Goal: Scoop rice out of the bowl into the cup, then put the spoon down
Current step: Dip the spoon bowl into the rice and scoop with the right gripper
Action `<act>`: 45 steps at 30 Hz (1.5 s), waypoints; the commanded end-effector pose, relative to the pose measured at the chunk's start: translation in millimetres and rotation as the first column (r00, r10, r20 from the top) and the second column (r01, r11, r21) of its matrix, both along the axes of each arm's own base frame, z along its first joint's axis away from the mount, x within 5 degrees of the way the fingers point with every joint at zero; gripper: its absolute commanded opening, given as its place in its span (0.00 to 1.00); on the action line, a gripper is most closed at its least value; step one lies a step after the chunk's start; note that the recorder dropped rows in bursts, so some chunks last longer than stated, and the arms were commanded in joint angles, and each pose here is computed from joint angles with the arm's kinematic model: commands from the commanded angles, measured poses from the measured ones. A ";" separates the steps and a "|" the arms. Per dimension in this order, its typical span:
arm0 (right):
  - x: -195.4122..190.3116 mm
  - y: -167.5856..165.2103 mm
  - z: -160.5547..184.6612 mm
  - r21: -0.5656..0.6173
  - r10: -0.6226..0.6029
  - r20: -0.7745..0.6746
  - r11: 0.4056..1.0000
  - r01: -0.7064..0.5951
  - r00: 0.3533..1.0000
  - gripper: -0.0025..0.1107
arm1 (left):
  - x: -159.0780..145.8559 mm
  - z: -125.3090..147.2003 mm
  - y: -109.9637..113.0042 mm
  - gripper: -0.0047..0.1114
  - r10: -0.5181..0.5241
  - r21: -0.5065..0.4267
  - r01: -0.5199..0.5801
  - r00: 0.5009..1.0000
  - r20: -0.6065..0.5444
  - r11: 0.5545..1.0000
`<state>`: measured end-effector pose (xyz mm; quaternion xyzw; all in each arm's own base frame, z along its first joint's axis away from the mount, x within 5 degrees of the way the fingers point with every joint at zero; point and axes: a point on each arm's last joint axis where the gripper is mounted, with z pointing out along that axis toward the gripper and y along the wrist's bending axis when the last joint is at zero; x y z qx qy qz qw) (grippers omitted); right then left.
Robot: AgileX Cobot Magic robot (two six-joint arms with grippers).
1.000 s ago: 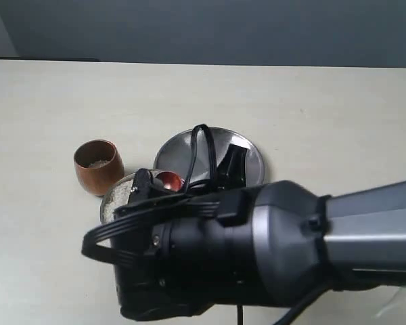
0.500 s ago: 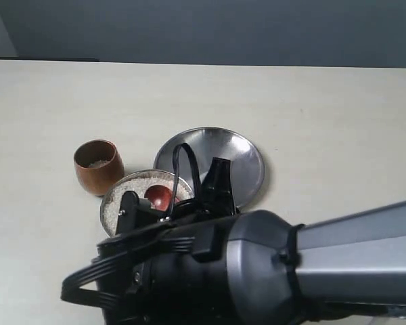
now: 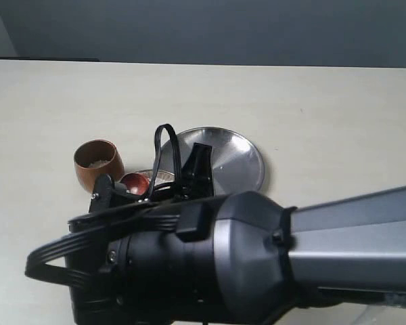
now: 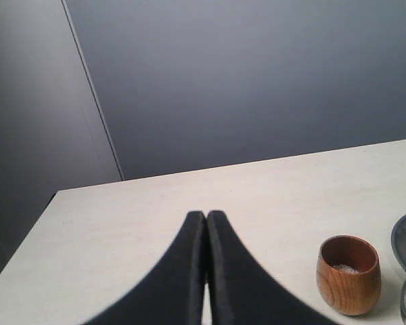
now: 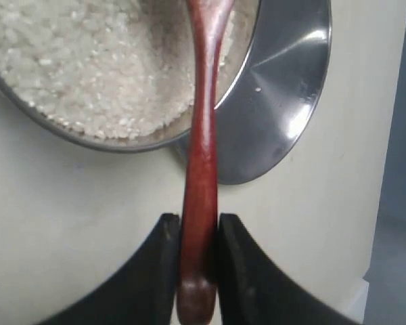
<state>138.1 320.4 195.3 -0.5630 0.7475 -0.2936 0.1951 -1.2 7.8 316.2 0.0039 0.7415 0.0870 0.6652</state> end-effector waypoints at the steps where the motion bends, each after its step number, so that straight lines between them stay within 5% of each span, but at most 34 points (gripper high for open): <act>1: -0.9 1.9 1.4 -0.005 0.016 -0.014 1.000 -0.016 1.000 0.02 | -0.7 1.9 0.0 0.04 0.003 -0.001 -0.003 1.000 0.013 1.000; 19: 13.8 -16.4 -11.2 -0.086 -0.009 -0.029 0.996 0.006 1.000 0.02 | -0.7 1.9 0.0 0.04 0.003 -0.001 -0.003 1.000 0.013 1.000; 45: -6.6 -11.8 -16.1 -0.054 -0.039 -0.105 0.998 0.034 0.994 0.02 | -0.7 2.1 0.0 0.04 0.003 0.000 -0.003 1.000 0.015 1.000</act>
